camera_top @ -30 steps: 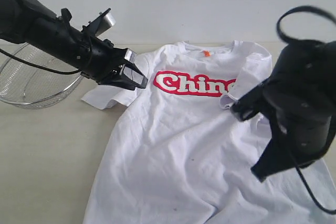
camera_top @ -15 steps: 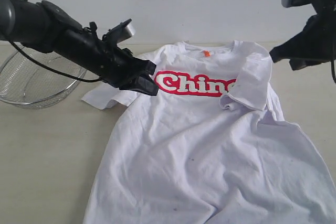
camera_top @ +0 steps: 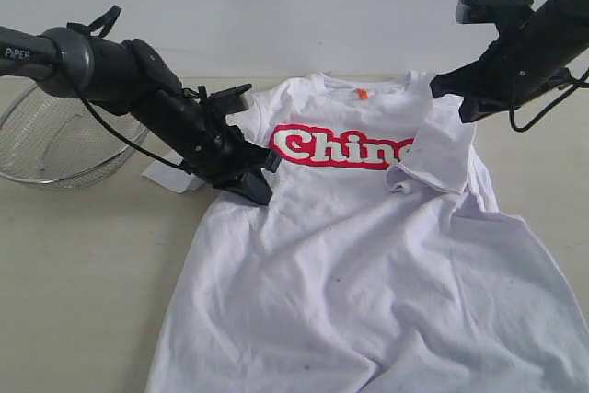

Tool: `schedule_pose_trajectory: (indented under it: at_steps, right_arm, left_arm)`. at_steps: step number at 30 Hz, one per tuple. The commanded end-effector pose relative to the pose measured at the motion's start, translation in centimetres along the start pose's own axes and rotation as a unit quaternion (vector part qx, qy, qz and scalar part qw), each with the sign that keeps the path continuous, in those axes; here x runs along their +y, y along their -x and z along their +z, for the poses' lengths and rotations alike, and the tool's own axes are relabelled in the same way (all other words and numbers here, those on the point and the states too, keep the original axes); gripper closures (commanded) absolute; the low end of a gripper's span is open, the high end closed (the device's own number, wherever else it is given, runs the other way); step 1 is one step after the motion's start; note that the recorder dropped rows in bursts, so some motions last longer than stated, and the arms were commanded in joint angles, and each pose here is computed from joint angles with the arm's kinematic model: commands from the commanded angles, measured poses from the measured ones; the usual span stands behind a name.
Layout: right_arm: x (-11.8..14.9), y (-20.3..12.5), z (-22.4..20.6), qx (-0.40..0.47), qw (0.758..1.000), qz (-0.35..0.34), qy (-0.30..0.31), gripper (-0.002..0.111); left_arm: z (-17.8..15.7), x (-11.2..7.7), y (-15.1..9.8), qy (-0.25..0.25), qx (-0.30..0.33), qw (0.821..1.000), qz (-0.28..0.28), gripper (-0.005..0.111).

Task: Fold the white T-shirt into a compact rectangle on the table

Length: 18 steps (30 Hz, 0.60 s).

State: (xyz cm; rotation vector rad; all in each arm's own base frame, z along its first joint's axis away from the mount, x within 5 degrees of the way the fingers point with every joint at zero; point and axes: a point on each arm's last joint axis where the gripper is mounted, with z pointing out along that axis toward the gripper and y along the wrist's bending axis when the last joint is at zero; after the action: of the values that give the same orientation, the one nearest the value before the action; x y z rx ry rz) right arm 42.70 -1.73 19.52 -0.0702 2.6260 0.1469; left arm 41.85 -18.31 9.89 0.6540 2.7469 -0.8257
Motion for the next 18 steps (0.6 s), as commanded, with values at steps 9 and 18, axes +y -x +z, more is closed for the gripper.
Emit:
schedule_pose_trajectory:
  at_steps: [9,18]
  right_arm:
    - [-2.9,0.0,3.4,0.018,0.994,0.015,-0.109,0.109]
    - [-1.7,0.7,5.1,-0.011,0.998,0.037,-0.053,0.109]
  left_arm:
    - [0.0,-0.3,0.5,-0.008,0.008,1.0,-0.005,0.102]
    - [0.0,-0.2,0.5,-0.005,0.008,1.0,-0.008,0.102]
